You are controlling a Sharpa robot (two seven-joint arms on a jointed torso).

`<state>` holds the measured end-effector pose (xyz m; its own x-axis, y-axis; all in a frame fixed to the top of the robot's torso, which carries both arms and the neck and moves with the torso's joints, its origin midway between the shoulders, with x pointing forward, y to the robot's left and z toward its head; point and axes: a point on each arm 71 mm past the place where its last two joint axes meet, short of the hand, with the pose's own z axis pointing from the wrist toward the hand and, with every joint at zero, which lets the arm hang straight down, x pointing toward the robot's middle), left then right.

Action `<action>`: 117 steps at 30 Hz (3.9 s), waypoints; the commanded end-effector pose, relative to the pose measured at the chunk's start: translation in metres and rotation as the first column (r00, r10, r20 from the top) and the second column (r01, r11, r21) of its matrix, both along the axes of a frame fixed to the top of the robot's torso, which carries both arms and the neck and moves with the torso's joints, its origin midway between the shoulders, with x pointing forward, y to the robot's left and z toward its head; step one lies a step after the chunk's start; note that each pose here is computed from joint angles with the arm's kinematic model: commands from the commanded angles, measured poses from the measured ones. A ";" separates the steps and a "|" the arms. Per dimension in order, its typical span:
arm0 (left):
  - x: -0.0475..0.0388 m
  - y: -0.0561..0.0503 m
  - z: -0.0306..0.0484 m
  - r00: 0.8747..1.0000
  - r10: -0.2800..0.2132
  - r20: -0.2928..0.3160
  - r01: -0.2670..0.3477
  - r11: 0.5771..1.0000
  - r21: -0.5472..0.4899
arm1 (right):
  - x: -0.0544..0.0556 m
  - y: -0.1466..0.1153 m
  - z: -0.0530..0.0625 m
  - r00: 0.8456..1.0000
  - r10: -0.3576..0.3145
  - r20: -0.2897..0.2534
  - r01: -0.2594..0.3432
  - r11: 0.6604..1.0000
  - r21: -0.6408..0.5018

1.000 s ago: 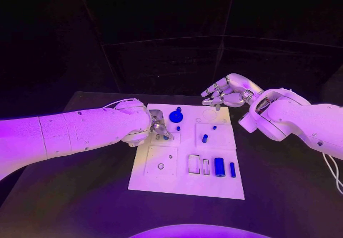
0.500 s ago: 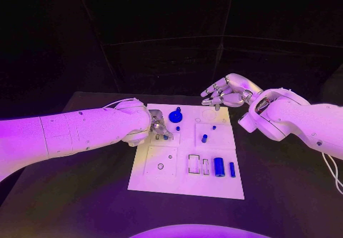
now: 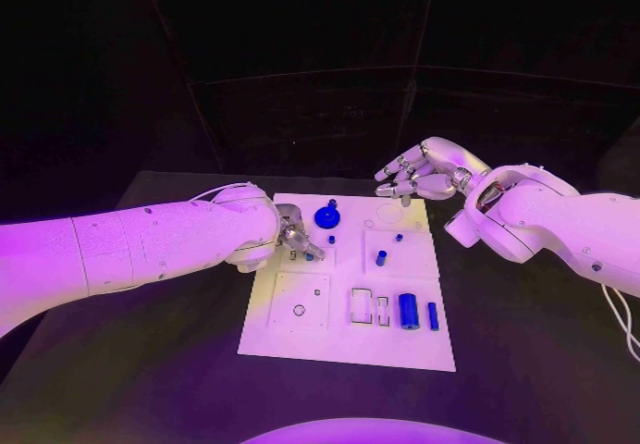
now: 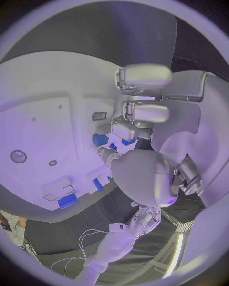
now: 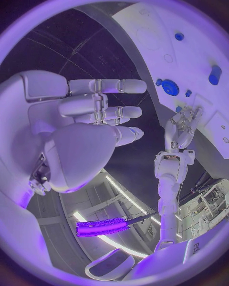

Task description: Assemble the parts on the task board

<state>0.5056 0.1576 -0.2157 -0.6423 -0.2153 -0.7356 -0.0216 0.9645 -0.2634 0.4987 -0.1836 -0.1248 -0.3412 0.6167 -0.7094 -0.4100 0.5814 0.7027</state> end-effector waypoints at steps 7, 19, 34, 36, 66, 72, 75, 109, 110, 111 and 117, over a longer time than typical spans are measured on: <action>-0.0027 0.005 0.0042 0.999 0.004 0.032 -0.003 0.999 -0.033 | 0.000 -0.001 0.000 1.000 0.002 0.001 -0.002 1.000 -0.016; 0.0033 0.013 0.0476 0.999 -0.030 0.032 0.033 0.995 -0.096 | 0.001 -0.004 0.000 1.000 -0.008 0.000 0.008 1.000 -0.019; 0.0572 0.037 0.0672 0.999 0.038 0.028 -0.038 0.999 0.001 | 0.004 -0.003 -0.001 1.000 -0.017 0.000 0.017 1.000 -0.025; 0.0606 0.037 0.0647 0.999 0.033 0.029 -0.034 0.999 0.021 | 0.004 -0.003 0.000 1.000 -0.017 0.004 0.017 0.999 -0.027; 0.0743 0.040 0.0313 0.999 0.024 -0.029 -0.020 0.993 0.118 | 0.005 0.001 -0.001 1.000 -0.014 0.012 0.014 0.999 -0.031; 0.0750 0.039 0.0279 0.999 0.027 -0.029 -0.024 0.993 0.116 | 0.005 0.002 -0.001 1.000 -0.011 0.011 0.012 0.999 -0.030; 0.0753 0.038 0.0265 0.999 0.027 -0.028 -0.024 0.993 0.114 | 0.005 0.002 -0.001 1.000 -0.011 0.010 0.011 0.999 -0.031; 0.0754 0.028 0.0223 0.999 -0.001 -0.037 0.004 0.995 0.101 | 0.005 0.004 -0.001 1.000 -0.011 0.012 0.011 1.000 -0.029; 0.0755 0.028 0.0224 0.999 0.000 -0.035 0.004 0.995 0.101 | 0.005 0.004 -0.001 1.000 -0.011 0.012 0.011 1.000 -0.029; 0.0756 0.028 0.0225 0.999 0.001 -0.034 0.003 0.995 0.100 | 0.005 0.004 -0.001 1.000 -0.011 0.012 0.012 1.000 -0.029; 0.0758 0.029 0.0237 0.999 0.030 -0.012 -0.029 0.998 0.062 | 0.005 0.003 -0.001 1.000 -0.013 0.012 0.013 0.999 -0.030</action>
<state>0.5807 0.1878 -0.1938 -0.6617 -0.1567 -0.7332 -0.0473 0.9847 -0.1677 0.5041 -0.1807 -0.1272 -0.3314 0.5983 -0.7295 -0.4044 0.6085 0.6828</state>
